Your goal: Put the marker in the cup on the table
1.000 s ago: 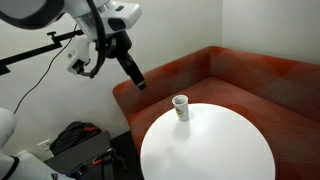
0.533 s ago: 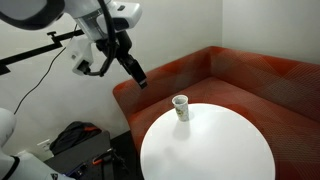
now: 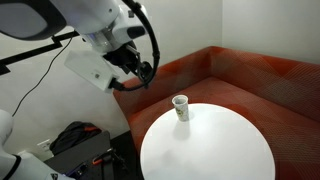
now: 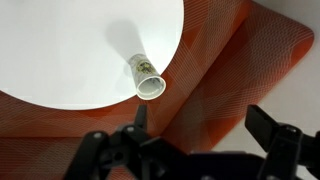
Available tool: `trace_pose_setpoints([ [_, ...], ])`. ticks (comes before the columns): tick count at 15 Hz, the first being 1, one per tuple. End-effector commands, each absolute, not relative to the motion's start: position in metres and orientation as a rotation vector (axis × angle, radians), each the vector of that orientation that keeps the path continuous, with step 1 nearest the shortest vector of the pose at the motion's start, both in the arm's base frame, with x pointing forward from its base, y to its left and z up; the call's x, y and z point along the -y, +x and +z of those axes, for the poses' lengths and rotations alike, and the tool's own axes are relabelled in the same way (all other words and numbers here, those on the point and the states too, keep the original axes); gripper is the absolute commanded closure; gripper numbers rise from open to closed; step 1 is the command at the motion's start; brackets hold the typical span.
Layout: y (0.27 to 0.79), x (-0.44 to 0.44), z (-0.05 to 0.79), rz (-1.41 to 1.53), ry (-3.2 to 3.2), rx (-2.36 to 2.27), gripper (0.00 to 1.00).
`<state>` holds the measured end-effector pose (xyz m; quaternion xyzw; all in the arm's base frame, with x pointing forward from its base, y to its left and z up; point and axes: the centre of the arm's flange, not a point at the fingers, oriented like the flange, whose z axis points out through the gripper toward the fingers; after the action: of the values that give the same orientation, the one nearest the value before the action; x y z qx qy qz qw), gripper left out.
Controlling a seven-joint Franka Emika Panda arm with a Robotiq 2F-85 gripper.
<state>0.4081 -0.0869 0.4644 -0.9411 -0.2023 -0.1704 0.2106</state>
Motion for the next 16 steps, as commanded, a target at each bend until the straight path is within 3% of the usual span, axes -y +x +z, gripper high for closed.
trace_pose_setpoints([
  [1,0.421,0.099,0.454,-0.486,-2.511,0.743,0.00],
  [6,0.427,0.102,0.437,-0.466,-2.407,1.053,0.00],
  [16,0.437,0.099,0.422,-0.565,-2.374,1.068,0.00],
])
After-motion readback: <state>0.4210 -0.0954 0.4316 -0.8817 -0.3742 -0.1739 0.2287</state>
